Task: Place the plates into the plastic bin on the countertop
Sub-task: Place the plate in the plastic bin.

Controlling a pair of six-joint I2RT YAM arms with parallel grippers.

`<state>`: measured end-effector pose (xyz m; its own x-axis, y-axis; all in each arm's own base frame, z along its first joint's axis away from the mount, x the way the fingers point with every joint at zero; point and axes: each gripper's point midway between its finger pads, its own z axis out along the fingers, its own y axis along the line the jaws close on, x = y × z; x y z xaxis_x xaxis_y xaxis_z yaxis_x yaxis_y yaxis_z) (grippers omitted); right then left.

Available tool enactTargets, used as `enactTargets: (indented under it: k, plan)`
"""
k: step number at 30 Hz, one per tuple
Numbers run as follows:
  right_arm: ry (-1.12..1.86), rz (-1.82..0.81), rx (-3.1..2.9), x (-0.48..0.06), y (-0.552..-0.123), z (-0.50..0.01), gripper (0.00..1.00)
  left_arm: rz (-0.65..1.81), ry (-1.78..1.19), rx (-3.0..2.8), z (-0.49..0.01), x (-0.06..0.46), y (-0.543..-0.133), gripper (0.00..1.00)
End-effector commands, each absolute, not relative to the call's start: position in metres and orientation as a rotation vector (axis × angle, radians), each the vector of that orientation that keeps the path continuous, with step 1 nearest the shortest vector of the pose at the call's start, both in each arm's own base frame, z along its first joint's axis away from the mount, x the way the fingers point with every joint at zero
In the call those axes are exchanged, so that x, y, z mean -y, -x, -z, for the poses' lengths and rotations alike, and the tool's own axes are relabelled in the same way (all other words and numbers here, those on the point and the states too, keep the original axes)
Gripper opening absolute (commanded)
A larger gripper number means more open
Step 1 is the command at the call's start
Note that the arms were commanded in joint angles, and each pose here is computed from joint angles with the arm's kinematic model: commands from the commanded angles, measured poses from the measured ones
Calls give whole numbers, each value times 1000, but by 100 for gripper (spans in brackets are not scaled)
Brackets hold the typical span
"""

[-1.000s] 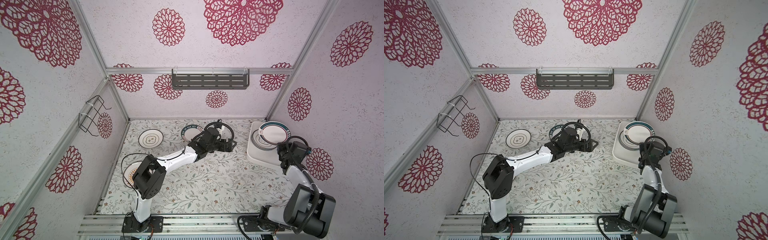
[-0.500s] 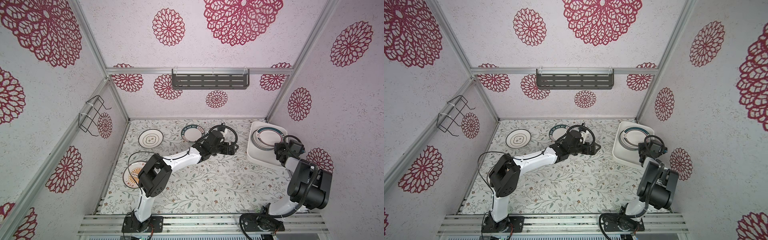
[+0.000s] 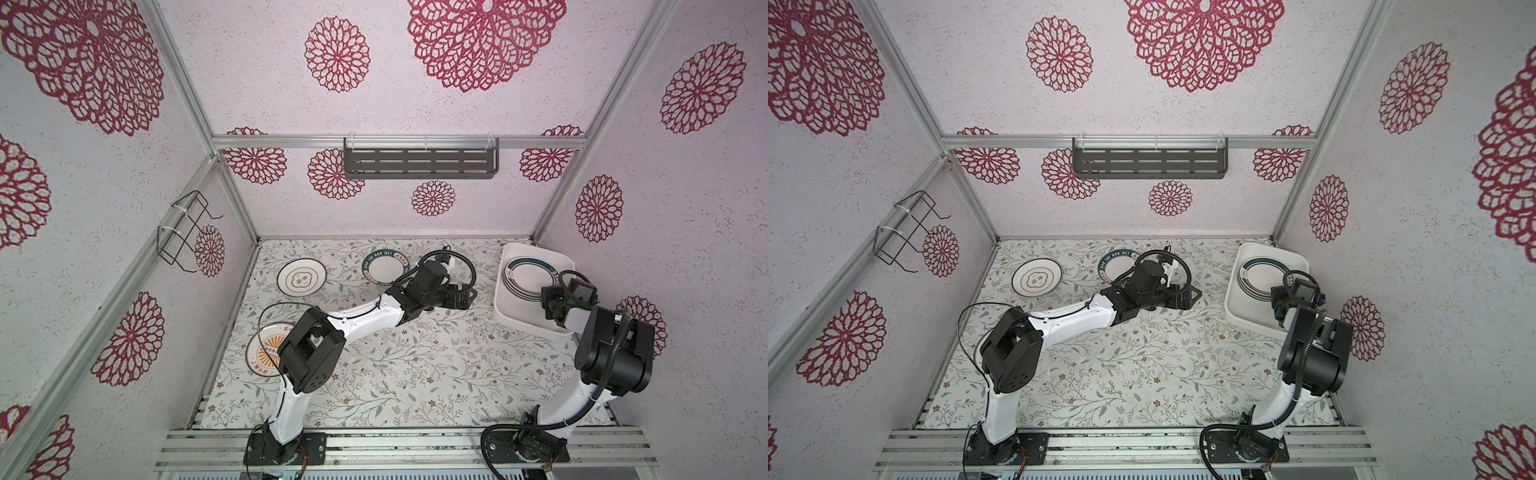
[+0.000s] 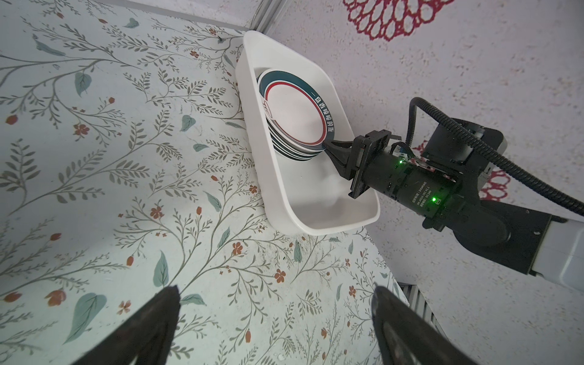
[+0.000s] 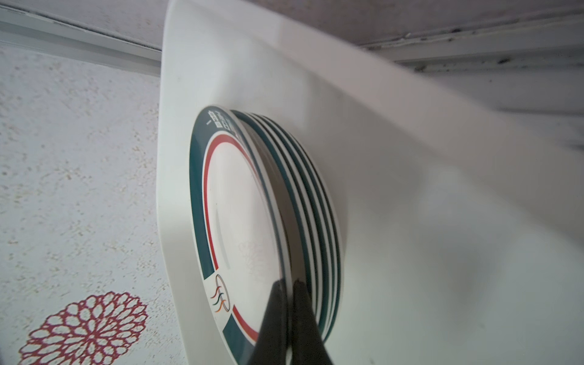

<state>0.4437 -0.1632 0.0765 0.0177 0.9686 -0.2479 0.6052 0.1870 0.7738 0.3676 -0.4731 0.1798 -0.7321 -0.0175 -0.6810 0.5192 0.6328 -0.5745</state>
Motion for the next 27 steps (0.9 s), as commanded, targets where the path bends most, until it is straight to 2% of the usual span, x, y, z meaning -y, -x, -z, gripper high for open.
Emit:
enactTargets:
  k: [1, 3, 9, 11, 17, 18, 23, 27]
  plan:
    - [-1416, -589, -1648, 166, -458, -102, 0, 1044, -397, -2176, -183, 476, -373, 97]
    - [-1418, -589, -1653, 165, -458, -100, 6, 1046, -397, -2179, -182, 476, -372, 97]
    - [-1402, -581, -1684, 162, -457, -104, 44, 1036, -390, -2174, -185, 472, -372, 97]
    - [-1398, -550, -1692, 163, -453, -109, 52, 1034, -387, -2166, -187, 471, -372, 97]
    - [-1355, -485, -1726, 163, -444, -131, 65, 1021, -376, -2148, -193, 461, -368, 97]
    - [-1343, -474, -1735, 163, -443, -136, 66, 1028, -371, -2121, -207, 457, -365, 97]
    - [-1303, -421, -1765, 159, -434, -160, 78, 977, -348, -2095, -219, 439, -361, 97]
    - [-1204, -416, -1786, 136, -432, -191, 87, 919, -317, -2073, -229, 415, -354, 97]
